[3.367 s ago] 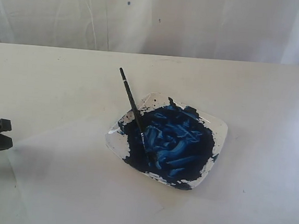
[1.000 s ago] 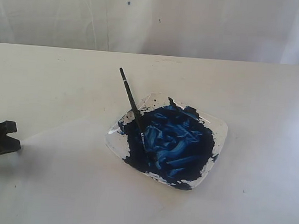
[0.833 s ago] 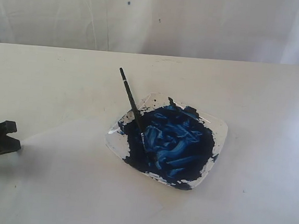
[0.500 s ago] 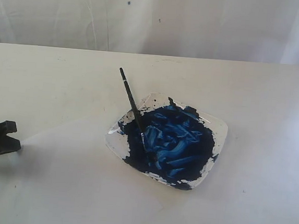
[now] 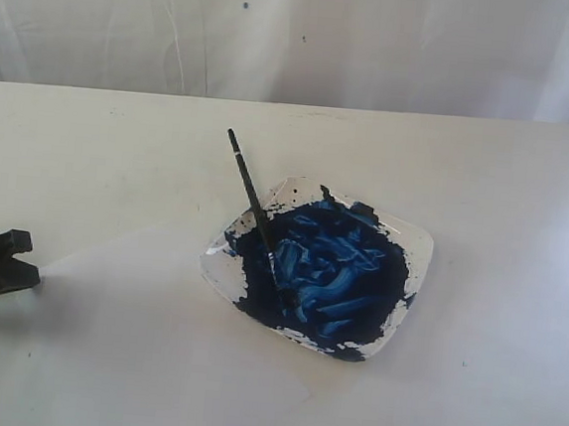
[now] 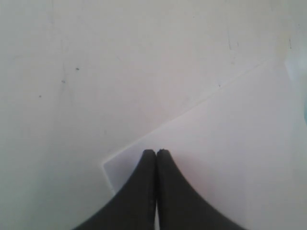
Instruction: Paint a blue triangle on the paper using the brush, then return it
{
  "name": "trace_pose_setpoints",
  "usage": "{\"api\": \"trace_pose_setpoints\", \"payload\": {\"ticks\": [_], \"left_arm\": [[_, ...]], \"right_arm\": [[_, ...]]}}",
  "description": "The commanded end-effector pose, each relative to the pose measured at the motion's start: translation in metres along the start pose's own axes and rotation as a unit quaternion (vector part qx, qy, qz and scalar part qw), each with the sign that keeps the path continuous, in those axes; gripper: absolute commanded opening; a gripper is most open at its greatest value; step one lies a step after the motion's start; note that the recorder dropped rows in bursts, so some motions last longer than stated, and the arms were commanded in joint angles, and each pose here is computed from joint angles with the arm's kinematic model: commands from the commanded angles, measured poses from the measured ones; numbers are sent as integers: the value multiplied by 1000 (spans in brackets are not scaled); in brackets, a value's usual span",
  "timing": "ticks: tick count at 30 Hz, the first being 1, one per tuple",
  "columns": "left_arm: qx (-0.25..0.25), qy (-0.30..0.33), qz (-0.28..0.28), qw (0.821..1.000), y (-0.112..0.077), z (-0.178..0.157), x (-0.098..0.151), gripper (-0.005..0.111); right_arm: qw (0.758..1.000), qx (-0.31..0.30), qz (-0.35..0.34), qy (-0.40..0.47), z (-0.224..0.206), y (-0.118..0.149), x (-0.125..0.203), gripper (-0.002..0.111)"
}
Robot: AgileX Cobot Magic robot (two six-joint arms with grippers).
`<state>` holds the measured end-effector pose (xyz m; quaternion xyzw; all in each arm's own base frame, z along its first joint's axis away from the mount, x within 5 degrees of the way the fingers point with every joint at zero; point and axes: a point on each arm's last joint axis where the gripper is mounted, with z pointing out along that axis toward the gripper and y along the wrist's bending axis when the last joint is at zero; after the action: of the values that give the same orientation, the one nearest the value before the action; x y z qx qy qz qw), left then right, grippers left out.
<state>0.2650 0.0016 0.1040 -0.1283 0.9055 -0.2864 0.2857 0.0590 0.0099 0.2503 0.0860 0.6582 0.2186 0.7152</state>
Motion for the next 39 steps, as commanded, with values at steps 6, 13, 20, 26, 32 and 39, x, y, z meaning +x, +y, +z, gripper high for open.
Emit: {"api": "trace_pose_setpoints", "payload": {"ticks": [6,13,20,26,32,39], "left_arm": [[-57,13,1,998,12,1,3,0],[-57,13,1,998,12,1,3,0],[-57,13,1,998,12,1,3,0],[-57,13,1,998,12,1,3,0],[-57,13,1,998,12,1,3,0],[-57,13,1,998,12,1,3,0]], "right_arm": [[986,-72,-54,141,95,50,-24,0],[951,-123,-114,259,198,101,28,0],[949,-121,-117,266,251,120,39,0],[947,-109,-120,278,274,128,40,0],[943,-98,-115,295,294,130,54,0],[946,-74,-73,308,312,124,73,0]]}}
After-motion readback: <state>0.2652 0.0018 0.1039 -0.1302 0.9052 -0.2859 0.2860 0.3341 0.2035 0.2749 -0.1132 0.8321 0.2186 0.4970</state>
